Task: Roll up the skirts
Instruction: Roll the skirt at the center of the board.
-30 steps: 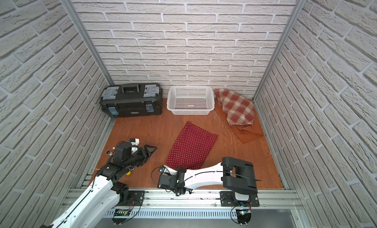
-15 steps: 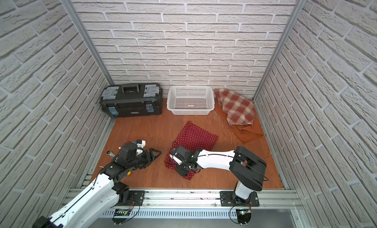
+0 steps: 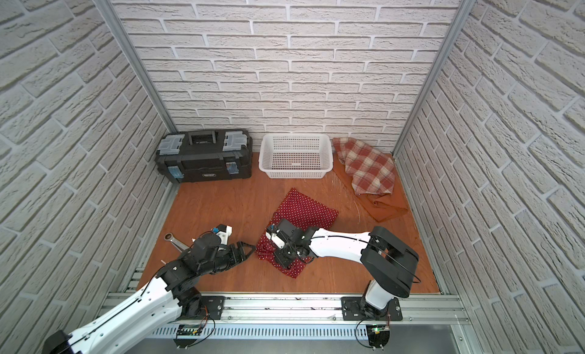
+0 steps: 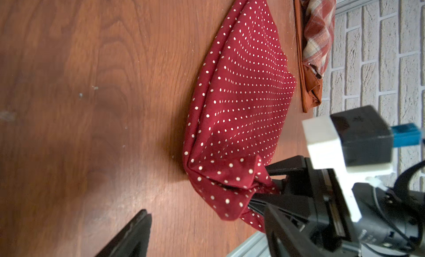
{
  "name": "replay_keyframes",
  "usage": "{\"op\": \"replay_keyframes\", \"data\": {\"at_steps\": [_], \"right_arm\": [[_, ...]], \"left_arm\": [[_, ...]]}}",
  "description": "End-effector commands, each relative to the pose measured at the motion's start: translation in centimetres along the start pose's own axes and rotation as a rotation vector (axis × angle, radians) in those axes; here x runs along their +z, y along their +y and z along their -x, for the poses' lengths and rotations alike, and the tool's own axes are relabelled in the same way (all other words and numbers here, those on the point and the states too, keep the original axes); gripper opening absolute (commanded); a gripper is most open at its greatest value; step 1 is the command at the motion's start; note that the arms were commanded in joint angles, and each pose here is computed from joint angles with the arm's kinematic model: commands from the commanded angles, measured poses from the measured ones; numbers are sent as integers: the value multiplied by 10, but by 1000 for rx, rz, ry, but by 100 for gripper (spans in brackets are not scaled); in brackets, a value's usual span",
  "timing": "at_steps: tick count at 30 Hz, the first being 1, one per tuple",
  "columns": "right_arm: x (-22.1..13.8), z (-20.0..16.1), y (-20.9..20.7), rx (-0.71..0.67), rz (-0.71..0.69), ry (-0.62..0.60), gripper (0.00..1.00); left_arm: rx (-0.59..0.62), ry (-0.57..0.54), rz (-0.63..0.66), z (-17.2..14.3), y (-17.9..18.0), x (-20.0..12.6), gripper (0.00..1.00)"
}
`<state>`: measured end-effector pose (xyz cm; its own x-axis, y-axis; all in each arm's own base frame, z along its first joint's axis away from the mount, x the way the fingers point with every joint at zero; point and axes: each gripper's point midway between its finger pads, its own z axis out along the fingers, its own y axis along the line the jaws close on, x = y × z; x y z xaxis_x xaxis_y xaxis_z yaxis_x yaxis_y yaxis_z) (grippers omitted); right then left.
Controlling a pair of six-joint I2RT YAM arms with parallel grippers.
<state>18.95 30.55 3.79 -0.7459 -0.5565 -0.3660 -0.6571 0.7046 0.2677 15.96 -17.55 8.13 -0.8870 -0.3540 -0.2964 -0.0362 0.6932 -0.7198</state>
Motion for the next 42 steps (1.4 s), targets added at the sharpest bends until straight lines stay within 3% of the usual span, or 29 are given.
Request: {"op": "replay_keyframes", "data": {"at_steps": [1, 6, 13, 20, 28, 33, 38, 42], "right_arm": [[-10, 18, -8, -20, -49, -59, 31], [-15, 28, -19, -14, -79, -100, 31], [-4, 34, -37, -18, -135, -77, 30], [7, 23, -46, -11, -155, -31, 29], [13, 14, -54, -17, -186, -3, 29], [15, 12, -57, -17, -200, 9, 28], [10, 15, -59, -18, -200, -2, 28], [9, 14, -60, -18, -206, 4, 27]], "left_arm": [[-4, -21, 5, -2, 4, 1, 81], [23, -12, 7, -10, 3, 4, 78], [85, -10, -6, -14, -7, 17, 66], [134, -15, 9, -10, -14, 35, 71], [160, -5, 155, -11, 11, 53, 70], [215, -24, 109, -7, 1, 64, 71], [290, 57, 204, -20, 20, 78, 60], [323, 29, 210, -18, 24, 90, 48]]}}
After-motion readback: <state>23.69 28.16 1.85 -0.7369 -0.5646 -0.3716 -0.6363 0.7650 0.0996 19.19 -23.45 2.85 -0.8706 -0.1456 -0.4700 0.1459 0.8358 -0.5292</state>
